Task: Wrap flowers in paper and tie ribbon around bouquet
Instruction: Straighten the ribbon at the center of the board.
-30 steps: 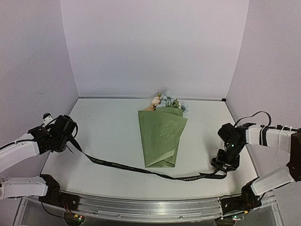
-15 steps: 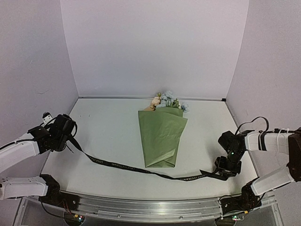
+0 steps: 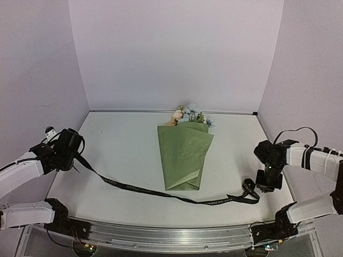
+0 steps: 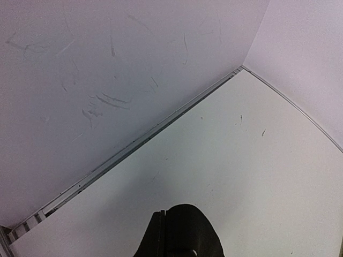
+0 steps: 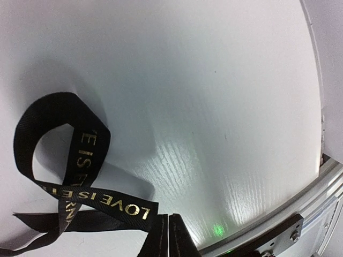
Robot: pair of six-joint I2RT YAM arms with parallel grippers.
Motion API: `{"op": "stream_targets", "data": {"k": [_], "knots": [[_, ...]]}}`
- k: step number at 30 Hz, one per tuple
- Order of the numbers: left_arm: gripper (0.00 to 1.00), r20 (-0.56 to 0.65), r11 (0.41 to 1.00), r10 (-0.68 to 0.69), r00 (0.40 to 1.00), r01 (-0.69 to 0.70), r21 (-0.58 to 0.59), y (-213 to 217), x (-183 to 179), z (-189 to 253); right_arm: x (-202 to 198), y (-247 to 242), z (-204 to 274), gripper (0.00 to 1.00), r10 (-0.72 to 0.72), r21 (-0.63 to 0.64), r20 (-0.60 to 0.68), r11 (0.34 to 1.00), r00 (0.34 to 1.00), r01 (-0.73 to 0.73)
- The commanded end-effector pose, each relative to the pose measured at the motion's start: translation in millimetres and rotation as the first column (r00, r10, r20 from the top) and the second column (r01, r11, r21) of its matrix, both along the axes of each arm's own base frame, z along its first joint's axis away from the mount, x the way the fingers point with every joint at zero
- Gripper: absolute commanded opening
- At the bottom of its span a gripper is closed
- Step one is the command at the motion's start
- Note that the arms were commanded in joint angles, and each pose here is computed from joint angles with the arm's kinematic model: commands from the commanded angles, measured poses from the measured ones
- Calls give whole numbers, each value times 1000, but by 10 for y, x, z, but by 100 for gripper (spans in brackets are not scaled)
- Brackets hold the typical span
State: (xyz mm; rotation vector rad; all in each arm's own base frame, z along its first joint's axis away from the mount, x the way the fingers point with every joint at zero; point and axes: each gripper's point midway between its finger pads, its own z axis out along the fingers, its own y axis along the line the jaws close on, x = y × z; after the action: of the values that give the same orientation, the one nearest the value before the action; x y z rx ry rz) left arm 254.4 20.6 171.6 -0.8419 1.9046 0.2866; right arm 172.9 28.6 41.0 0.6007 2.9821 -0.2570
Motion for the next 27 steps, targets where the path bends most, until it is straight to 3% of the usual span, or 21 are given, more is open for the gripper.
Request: {"op": "stream_targets", "data": {"k": [1,5,10,13,19,25,27], "knots": [[0,43,1000,16,999,-17,22,59,18,169,-77,22,151,19,31,32,-41,999,999,-30],[0,45,1000,12,999,-12,9,51,14,145,-136,193,-71,40,-10,145,-28,989,1000,14],[0,38,1000,5,999,-5,-4,30,19,99,-226,235,-253,50,-31,166,-29,986,999,35],[0,37,1000,5,999,-5,-5,29,23,79,-221,235,-338,51,-52,162,-28,985,998,56],[0,38,1000,5,999,-5,-1,25,39,87,-146,185,-443,36,-86,122,-17,989,996,88],[0,35,999,20,999,-21,25,72,13,105,-70,-67,-187,1,-53,-30,20,998,998,54],[0,33,998,36,999,-37,48,117,-15,127,-82,-178,9,0,-19,-97,11,995,1000,20]]}}
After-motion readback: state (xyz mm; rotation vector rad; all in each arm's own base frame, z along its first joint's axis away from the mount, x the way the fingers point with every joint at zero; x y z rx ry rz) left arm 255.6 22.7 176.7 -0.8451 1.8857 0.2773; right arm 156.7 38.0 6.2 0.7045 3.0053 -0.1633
